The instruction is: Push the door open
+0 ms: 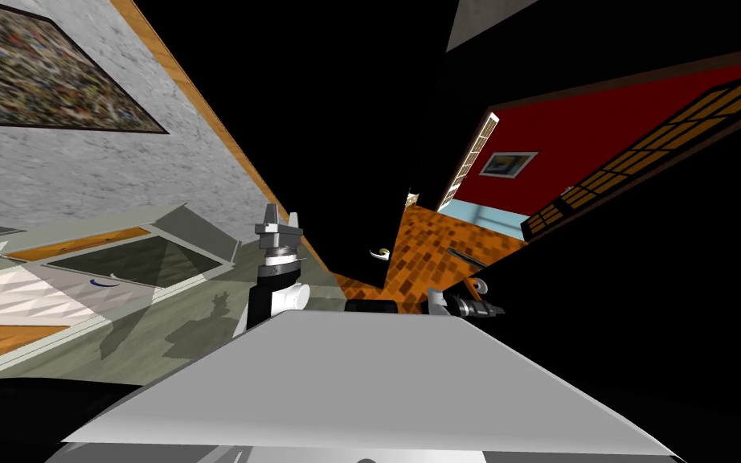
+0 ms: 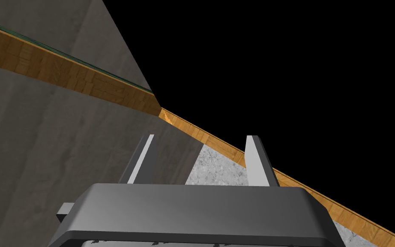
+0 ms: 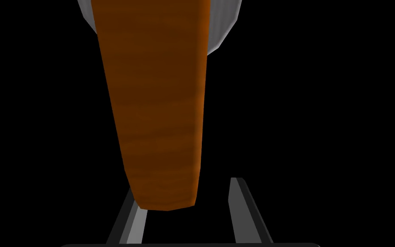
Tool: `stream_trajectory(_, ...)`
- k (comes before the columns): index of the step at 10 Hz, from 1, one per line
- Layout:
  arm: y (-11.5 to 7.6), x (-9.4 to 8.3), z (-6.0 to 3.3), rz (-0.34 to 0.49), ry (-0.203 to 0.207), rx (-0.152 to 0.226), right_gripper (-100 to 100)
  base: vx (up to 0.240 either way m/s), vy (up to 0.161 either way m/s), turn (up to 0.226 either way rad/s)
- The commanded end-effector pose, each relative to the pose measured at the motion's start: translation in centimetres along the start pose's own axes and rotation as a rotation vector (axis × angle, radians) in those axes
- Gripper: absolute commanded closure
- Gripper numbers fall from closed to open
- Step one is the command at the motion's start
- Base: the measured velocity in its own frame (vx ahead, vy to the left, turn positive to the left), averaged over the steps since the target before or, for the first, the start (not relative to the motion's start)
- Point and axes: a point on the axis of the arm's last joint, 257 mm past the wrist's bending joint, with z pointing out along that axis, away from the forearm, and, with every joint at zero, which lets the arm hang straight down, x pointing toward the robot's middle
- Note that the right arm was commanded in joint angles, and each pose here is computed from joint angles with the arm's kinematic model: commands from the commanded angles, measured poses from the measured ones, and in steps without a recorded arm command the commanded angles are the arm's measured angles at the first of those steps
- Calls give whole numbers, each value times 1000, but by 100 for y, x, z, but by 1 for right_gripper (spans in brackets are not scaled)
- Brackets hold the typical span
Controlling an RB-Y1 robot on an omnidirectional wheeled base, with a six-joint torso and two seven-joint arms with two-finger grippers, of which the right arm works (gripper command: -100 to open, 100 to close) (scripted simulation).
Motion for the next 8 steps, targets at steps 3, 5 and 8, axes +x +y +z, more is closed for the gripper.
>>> stream_trajectory(3,72,-143,26,4,-86,-16,100,31,-153,121)
stream_trajectory(5,27,-158,2,-7,-83,-6,100,9,-30,-17)
stream_trajectory(8,50,-246,-17,0,-129,-8,100,6,-3,42)
